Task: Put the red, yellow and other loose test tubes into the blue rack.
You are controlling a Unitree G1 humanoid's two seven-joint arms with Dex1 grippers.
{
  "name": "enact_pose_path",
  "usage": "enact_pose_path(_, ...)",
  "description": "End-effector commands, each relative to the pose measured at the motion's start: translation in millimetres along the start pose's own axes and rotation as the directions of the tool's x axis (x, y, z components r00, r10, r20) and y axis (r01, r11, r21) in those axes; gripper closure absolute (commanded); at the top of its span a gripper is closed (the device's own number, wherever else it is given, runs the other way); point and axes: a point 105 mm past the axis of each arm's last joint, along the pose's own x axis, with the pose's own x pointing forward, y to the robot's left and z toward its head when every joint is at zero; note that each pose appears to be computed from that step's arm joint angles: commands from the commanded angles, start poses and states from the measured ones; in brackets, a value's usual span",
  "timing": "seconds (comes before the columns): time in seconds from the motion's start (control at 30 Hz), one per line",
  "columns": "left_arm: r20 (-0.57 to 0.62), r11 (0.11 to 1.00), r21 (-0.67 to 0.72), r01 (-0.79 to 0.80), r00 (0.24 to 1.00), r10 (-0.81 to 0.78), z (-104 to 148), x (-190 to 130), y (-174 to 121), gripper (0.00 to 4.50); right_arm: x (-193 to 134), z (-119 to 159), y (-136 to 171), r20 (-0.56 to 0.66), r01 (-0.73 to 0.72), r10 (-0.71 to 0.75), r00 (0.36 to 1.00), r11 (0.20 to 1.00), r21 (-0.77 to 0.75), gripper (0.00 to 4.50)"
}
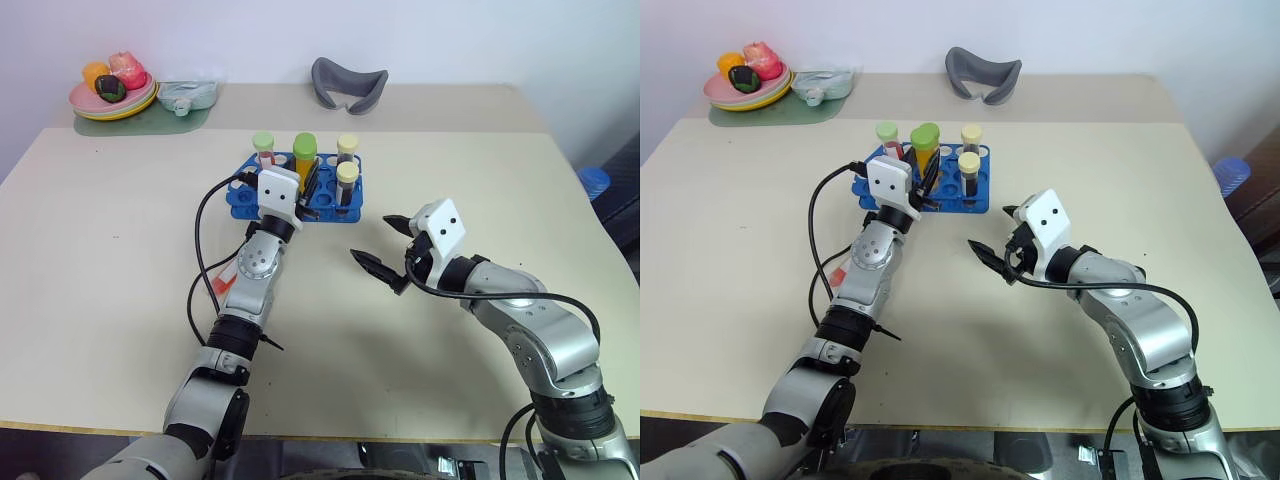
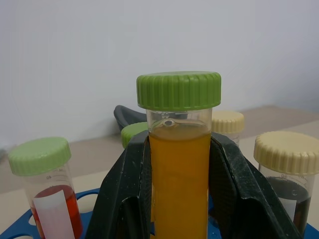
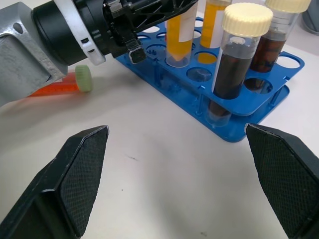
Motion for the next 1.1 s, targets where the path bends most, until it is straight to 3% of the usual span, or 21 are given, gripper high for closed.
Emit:
enact_pose_path(0.03,0.027,1.0,-0.016,-0.002,1.0,0.003,7,4,-1,3.25,-3,7,-1,0.037,0.012,-0.012,0.999,1.0,-0.012,0.0)
enact_pose_path(1.1,0.008,1.0,0.014,0.014,1.0,-0.014,4,-2,-2,3.25,-1,6,9,0.041,-0.042,0.042,0.998,0.999,0.01,0.0)
